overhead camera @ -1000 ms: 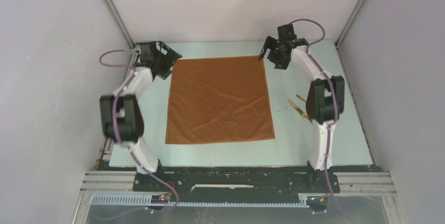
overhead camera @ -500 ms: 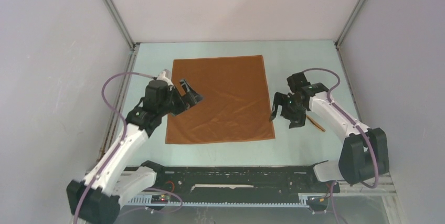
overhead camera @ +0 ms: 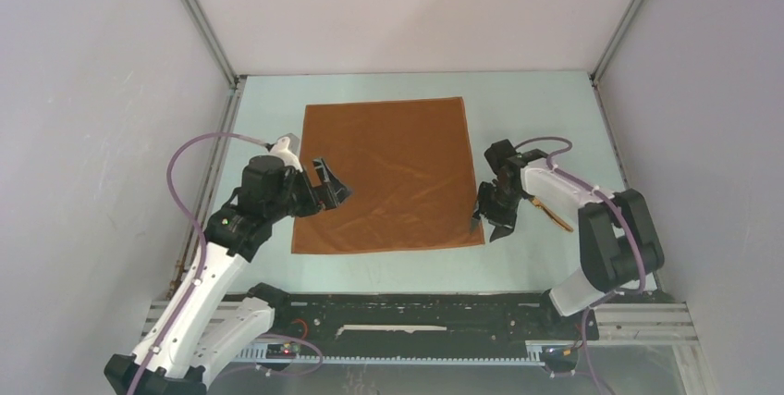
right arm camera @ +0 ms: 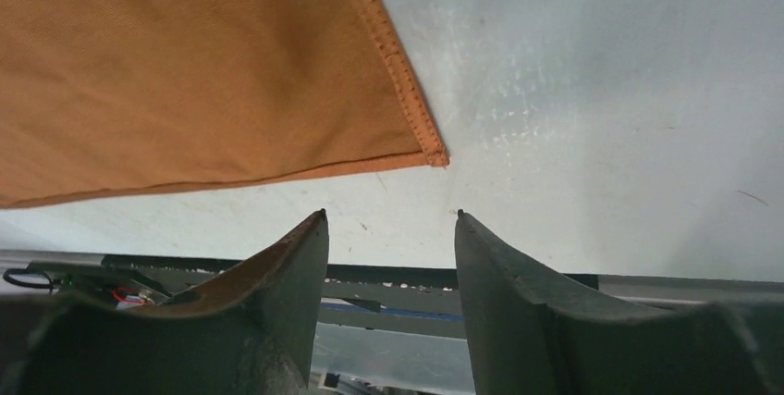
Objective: Fold the napkin into a case and place the utensils inside
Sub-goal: Pick up the flattened napkin from the center of the board.
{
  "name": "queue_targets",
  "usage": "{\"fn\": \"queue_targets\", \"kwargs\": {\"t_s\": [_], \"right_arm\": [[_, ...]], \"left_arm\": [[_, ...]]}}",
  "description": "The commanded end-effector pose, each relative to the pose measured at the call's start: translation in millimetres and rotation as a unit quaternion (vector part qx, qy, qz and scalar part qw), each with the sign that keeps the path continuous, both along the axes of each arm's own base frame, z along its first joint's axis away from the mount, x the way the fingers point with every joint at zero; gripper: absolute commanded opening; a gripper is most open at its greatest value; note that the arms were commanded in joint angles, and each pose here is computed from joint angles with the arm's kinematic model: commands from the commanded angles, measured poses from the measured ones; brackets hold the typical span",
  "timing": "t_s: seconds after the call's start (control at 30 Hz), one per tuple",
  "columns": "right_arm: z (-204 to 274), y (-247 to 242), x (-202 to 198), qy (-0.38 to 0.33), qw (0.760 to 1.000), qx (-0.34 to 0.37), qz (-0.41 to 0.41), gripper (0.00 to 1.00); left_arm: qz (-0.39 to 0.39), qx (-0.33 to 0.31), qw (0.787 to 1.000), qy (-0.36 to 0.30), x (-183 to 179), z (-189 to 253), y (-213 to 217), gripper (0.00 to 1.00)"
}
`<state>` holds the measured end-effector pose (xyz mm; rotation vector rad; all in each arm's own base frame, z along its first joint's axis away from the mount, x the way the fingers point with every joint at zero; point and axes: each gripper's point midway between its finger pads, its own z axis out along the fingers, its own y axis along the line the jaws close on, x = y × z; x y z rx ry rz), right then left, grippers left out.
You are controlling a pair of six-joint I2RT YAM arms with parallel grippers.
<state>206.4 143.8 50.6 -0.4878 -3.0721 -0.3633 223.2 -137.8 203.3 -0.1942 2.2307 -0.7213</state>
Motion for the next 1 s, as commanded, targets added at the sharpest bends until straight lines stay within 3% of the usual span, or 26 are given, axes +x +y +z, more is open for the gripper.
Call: {"fn": "queue_targets", "kwargs": {"t_s": [0.0,0.23,0.97], "right_arm": [[-14,4,-4,0.031,0.999,-0.014,-0.032,0.60],[-34,7,-4,0.062,0.996,-0.023,-0.053,0.51],[-25,-4,4,0.082,0.992,-0.071,-0.066,0.56]], "left_arm": [[-0.019,0.032,0.998,-0.041,-1,23,7,0.99],[-0.014,0.043,0.998,-0.041,-2,22,11,0.99],[-0.026,0.096,0.994,-0.045,-6,18,10,0.99]]}}
